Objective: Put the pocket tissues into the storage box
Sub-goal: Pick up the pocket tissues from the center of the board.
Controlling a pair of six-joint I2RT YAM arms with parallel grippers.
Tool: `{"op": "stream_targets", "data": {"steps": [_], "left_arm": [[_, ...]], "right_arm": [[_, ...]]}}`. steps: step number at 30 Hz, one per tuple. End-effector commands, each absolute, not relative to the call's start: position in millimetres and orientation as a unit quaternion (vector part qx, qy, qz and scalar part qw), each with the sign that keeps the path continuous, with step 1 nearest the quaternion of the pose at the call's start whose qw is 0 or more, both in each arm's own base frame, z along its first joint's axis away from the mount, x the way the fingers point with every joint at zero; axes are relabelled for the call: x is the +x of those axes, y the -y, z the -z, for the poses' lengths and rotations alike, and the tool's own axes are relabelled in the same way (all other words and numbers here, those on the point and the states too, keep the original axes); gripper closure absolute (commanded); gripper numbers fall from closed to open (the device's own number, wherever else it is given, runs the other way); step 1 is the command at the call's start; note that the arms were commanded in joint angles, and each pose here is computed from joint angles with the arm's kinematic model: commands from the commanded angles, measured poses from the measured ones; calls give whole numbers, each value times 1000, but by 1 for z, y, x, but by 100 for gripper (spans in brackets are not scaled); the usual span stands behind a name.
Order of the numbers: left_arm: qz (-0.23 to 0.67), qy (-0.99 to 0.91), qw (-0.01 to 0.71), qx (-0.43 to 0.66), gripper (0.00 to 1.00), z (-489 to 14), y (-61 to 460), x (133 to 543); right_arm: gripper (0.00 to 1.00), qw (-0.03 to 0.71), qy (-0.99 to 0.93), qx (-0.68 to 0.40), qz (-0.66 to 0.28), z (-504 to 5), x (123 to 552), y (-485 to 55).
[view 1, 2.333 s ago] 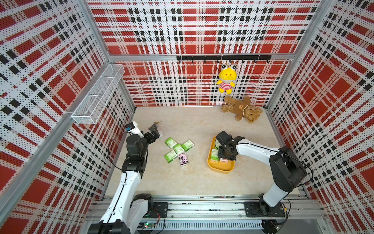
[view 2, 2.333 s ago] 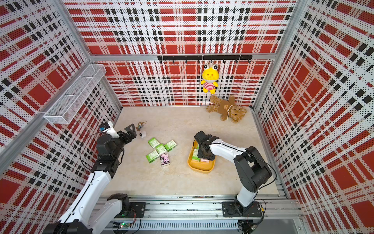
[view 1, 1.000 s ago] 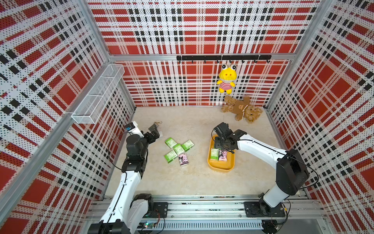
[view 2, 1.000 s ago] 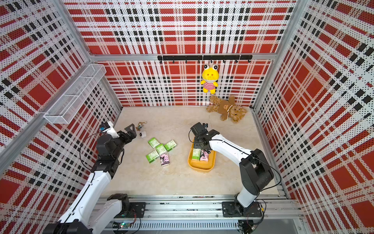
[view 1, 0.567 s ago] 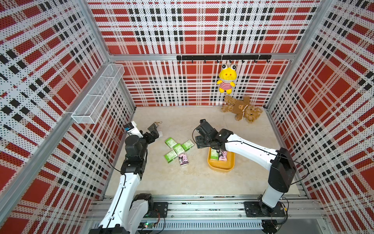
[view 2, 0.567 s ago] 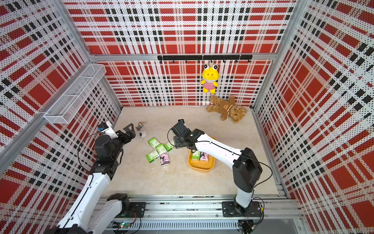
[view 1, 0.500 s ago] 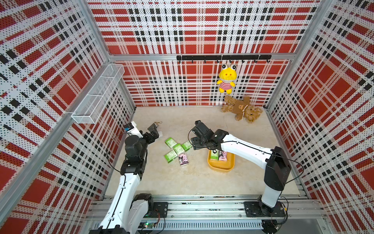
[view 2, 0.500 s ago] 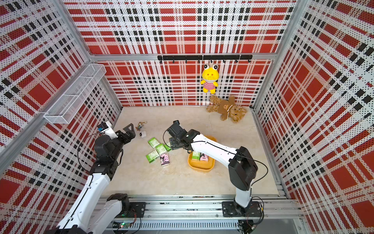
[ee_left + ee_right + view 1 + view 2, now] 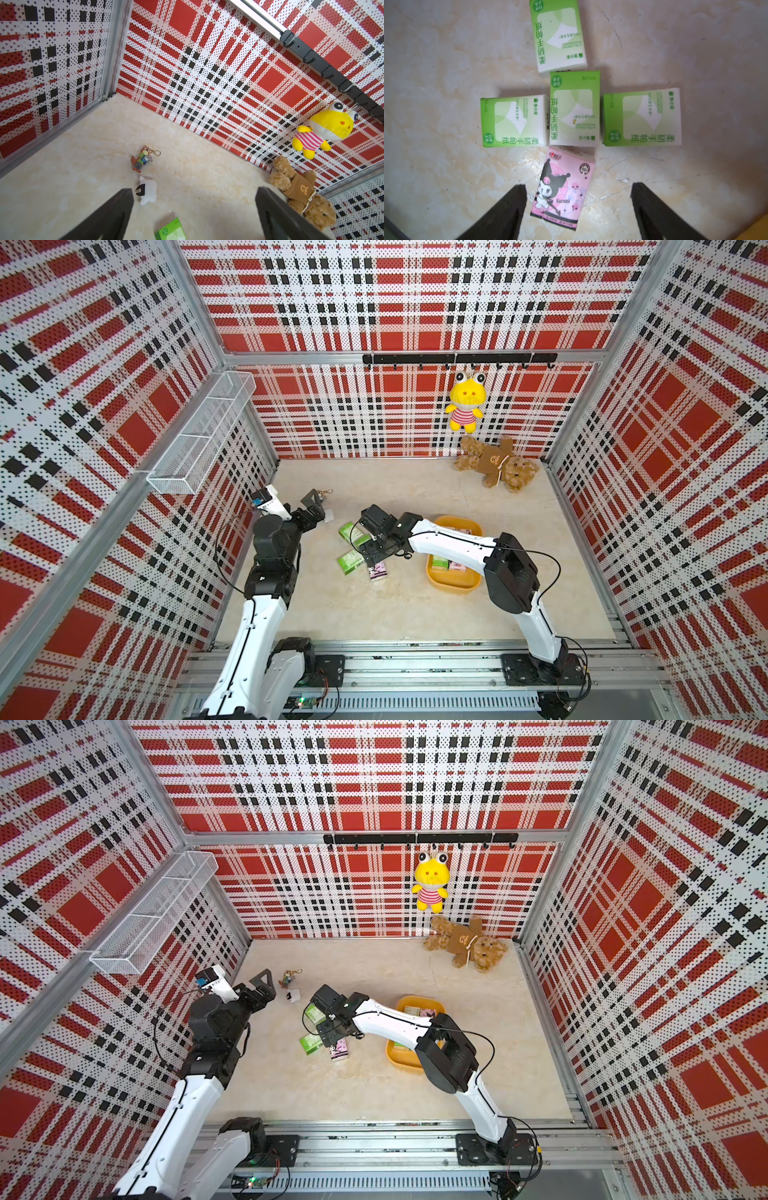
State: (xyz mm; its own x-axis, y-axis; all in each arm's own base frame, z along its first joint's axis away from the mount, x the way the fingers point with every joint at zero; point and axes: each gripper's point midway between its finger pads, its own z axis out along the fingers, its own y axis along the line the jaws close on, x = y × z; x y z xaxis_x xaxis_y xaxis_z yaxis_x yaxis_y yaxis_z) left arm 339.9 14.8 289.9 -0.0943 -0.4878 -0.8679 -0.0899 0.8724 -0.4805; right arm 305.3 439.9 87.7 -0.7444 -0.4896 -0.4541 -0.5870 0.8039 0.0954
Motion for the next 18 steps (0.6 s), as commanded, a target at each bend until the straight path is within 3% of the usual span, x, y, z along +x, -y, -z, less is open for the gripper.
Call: {"op": "stream_targets", "data": {"steps": [1,18], "left_arm": [[144,-720,650,-196,1,-298,-19,337],[142,-726,644,-195,1,-291,-19,339]], "right_arm": [[13,170,-929,-311,-110,-72,291,-440],[16,128,-931,-328,-100,-44,277,-447]]}}
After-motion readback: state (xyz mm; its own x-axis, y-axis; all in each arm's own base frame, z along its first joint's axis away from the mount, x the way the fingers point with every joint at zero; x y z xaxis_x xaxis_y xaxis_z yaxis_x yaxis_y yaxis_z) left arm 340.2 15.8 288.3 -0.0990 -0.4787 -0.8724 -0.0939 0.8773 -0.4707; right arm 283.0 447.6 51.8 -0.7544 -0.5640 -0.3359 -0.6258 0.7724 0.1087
